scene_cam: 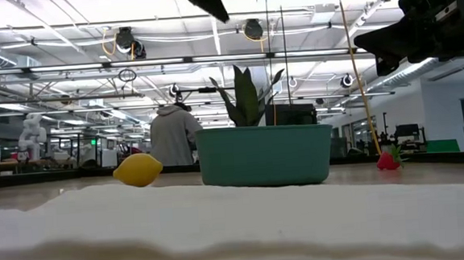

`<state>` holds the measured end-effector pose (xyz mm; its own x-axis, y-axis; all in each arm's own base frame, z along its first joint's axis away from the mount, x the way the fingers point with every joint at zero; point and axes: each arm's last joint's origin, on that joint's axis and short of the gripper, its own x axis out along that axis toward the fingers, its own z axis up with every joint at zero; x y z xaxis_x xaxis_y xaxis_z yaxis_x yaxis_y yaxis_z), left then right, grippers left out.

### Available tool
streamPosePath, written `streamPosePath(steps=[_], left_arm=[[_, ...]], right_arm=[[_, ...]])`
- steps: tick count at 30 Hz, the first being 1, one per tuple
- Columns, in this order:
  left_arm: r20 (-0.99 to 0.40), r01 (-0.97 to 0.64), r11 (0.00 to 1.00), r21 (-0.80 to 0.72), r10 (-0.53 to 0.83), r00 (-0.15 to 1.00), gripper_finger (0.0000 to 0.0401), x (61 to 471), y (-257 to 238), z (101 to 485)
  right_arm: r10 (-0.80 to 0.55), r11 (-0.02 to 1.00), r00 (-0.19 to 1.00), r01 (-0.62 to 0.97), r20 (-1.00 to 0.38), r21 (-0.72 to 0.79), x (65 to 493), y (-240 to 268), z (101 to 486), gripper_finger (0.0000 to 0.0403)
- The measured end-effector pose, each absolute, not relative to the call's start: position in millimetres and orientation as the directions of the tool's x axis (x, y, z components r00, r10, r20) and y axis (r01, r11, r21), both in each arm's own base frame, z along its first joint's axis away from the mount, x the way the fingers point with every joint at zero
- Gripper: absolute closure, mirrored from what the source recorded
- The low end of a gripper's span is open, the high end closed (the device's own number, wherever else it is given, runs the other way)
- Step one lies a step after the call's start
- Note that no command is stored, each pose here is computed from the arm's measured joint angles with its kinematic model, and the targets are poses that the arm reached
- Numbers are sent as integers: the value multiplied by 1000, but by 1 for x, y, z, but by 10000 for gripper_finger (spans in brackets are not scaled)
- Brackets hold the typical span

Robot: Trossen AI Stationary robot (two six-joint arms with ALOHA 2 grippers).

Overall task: Pick and placing Produce into tupperware
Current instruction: Put the strawberry into the green bin

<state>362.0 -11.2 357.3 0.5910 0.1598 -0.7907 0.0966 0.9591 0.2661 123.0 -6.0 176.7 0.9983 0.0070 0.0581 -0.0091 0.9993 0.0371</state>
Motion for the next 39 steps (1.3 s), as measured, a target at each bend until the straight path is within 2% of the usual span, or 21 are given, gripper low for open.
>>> streamPosePath(steps=[11,17,27,33,39], left_arm=[[-651,6,956,295,196,734,399,306,-4,420],[-585,49,959,280,130,801,399,274,-5,446],[-427,6,955,298,127,895,397,208,-2,487],[-371,-23,962,273,128,920,399,169,-1,494],[-297,-40,975,218,106,949,398,143,-1,486]], right_arm=[[7,999,998,-9,58,37,123,-6,177,403],[7,999,998,-9,58,37,123,-6,177,403],[7,999,999,-9,51,38,123,-6,176,403],[7,999,999,-9,51,38,123,-6,176,403],[7,999,999,-9,51,38,124,-6,176,403]])
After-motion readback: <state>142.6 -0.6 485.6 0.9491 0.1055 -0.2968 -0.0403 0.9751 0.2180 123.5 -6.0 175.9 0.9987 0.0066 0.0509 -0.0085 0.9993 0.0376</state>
